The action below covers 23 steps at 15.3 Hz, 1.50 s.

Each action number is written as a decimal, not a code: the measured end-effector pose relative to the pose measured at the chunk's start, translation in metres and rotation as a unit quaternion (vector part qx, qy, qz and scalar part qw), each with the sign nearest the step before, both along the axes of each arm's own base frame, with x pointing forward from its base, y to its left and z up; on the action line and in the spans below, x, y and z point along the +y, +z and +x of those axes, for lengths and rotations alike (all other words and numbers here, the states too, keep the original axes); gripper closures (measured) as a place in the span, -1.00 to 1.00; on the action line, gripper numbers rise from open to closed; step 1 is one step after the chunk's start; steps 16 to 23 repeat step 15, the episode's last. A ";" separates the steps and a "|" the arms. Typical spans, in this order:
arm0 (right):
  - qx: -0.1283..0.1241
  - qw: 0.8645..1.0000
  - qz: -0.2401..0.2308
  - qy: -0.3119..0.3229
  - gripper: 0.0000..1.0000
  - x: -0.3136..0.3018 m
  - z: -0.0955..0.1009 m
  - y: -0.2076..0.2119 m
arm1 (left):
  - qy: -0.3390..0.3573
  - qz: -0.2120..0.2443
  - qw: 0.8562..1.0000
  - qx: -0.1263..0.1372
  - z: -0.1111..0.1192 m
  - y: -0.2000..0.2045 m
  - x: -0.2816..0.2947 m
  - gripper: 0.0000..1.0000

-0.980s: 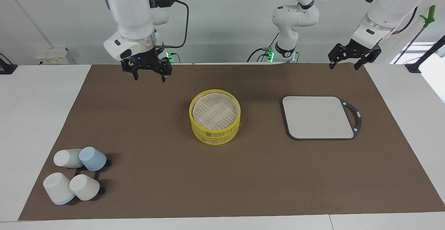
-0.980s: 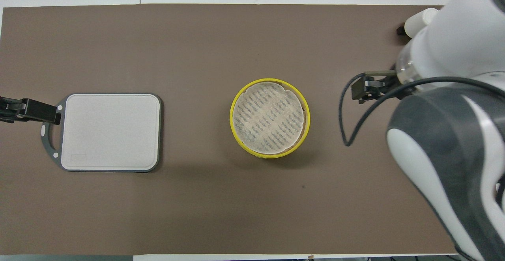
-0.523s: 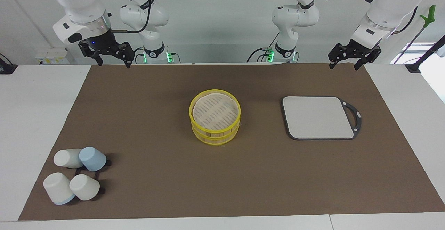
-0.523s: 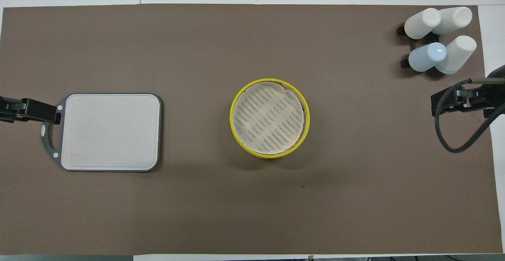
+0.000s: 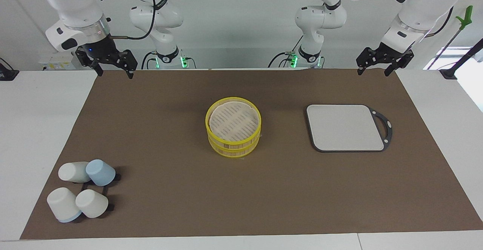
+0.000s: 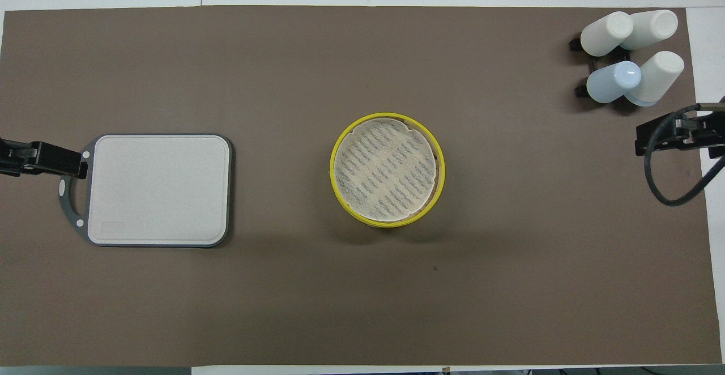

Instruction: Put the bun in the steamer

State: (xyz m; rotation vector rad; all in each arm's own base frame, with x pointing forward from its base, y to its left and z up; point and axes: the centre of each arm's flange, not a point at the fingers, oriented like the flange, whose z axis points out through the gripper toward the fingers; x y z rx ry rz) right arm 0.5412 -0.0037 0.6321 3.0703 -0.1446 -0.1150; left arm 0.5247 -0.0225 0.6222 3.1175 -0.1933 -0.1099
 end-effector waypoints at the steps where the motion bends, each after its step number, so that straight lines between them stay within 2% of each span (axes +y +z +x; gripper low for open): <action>1: -0.001 1.000 0.001 -0.002 -1.00 -0.007 0.000 0.000 | 0.000 0.000 1.000 0.000 0.000 0.000 0.000 -1.00; 23: -0.009 1.000 0.008 -0.004 -1.00 -0.012 0.003 -0.001 | 0.000 0.000 1.000 0.000 0.000 0.000 0.000 -1.00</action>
